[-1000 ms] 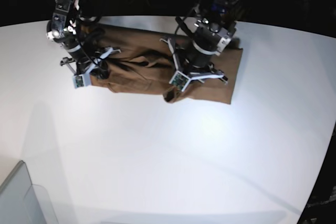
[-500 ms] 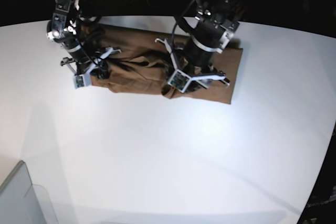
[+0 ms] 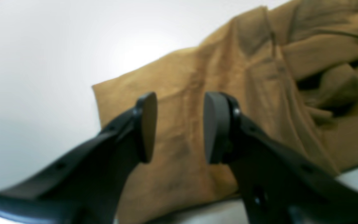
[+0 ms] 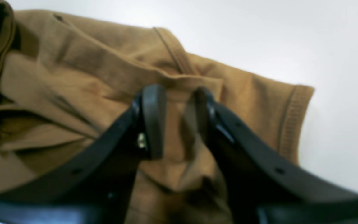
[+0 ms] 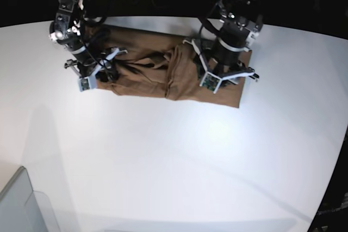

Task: Layout the t-shirt on the table in an organized manner, then fold the t-shirt properly
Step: 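Grasp the folded shirt end with the right gripper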

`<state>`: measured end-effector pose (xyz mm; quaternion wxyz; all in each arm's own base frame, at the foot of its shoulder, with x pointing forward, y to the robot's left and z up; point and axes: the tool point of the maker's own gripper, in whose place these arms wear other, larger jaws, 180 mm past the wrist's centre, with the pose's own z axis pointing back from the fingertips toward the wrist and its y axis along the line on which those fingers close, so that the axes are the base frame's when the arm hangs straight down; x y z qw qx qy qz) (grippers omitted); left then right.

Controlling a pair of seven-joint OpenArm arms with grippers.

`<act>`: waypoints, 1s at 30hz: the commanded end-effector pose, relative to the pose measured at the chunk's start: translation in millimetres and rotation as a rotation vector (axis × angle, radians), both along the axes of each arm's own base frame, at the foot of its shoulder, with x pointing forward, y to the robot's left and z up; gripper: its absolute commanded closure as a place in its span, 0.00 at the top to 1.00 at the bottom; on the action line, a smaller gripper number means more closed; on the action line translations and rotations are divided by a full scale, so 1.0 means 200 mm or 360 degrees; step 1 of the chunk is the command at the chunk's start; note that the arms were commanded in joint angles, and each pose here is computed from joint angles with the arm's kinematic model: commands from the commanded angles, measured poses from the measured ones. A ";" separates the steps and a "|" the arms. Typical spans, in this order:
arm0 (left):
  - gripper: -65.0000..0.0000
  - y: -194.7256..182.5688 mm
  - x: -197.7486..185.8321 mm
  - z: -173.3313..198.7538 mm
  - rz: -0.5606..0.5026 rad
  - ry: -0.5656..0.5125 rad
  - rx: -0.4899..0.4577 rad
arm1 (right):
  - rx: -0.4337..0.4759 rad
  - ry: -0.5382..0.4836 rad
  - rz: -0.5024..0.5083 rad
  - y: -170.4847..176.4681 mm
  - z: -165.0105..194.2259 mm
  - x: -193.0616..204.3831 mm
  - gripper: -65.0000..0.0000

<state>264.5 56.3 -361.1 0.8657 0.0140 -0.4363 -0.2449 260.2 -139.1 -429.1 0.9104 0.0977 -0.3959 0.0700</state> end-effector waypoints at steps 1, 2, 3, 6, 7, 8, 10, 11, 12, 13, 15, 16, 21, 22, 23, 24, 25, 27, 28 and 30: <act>0.37 0.01 0.03 0.06 0.0012 -0.0075 -0.0017 | -0.0060 -0.0003 -0.0001 -0.03 0.03 0.00 0.31; 0.37 0.03 0.05 0.06 0.0029 -0.0080 -0.0005 | -0.0073 -0.0034 -0.0003 -0.04 0.06 0.01 0.34; 0.37 0.08 0.06 0.06 0.0065 -0.0085 0.0007 | -0.0087 -0.0055 -0.0005 -0.04 0.09 0.00 0.37; 0.37 0.22 0.10 0.03 0.0181 -0.0078 0.0049 | -0.0103 -0.0133 -0.0011 -0.03 0.19 0.00 0.51; 0.37 0.26 0.13 0.03 0.0212 -0.0085 0.0059 | -0.0116 -0.0153 -0.0007 -0.03 0.21 -0.01 0.57; 0.37 0.29 0.15 0.02 0.0237 -0.0077 0.0067 | -0.0128 -0.0171 -0.0001 -0.03 0.24 -0.02 0.62; 0.37 0.37 0.17 -0.03 0.0293 -0.0041 0.0087 | -0.0146 -0.0194 0.0007 -0.03 0.28 -0.04 0.69; 0.37 0.40 0.18 -0.05 0.0324 -0.0029 0.0093 | -0.0152 -0.0205 0.0008 -0.03 0.29 -0.04 0.70; 0.37 0.42 0.19 -0.07 0.0341 -0.0016 0.0097 | -0.0158 -0.0209 0.0002 -0.04 0.30 -0.03 0.71; 0.37 0.44 0.20 -0.08 0.0353 -0.0003 0.0099 | -0.0166 -0.0199 -0.0004 -0.05 0.29 -0.04 0.71; 0.37 0.43 0.19 -0.15 0.0299 0.0062 0.0100 | -0.0200 -0.0130 -0.0047 -0.11 0.26 -0.07 0.71; 0.37 0.41 0.18 -0.17 0.0262 0.0093 0.0100 | -0.0211 -0.0101 -0.0069 -0.14 0.25 -0.07 0.71; 0.37 0.36 0.14 -0.25 0.0165 0.0182 0.0091 | -0.0226 0.0068 -0.0172 -0.26 0.14 -0.11 0.71; 0.37 0.36 0.14 -0.26 0.0165 0.0187 0.0091 | -0.0219 0.0093 -0.0186 -0.27 0.12 -0.12 0.71; 0.37 0.36 0.14 -0.25 0.0163 0.0185 0.0091 | -0.0212 0.0112 -0.0193 -0.28 0.10 -0.12 0.71; 0.37 0.36 0.14 -0.25 0.0163 0.0185 0.0091 | -0.0206 0.0125 -0.0193 -0.27 0.09 -0.13 0.71; 0.37 0.36 0.13 -0.26 0.0163 0.0187 0.0091 | -0.0200 0.0145 -0.0190 -0.27 0.07 -0.14 0.71; 0.37 0.36 0.13 -0.26 0.0162 0.0187 0.0094 | -0.0176 0.0196 -0.0185 -0.25 0.01 -0.17 0.71; 0.37 0.37 0.12 -0.26 0.0169 0.0195 0.0095 | -0.0164 0.0223 -0.0184 -0.25 -0.02 -0.19 0.71; 0.37 0.41 0.09 -0.28 0.0203 0.0213 0.0099 | -0.0140 0.0267 -0.0182 -0.23 -0.06 -0.21 0.71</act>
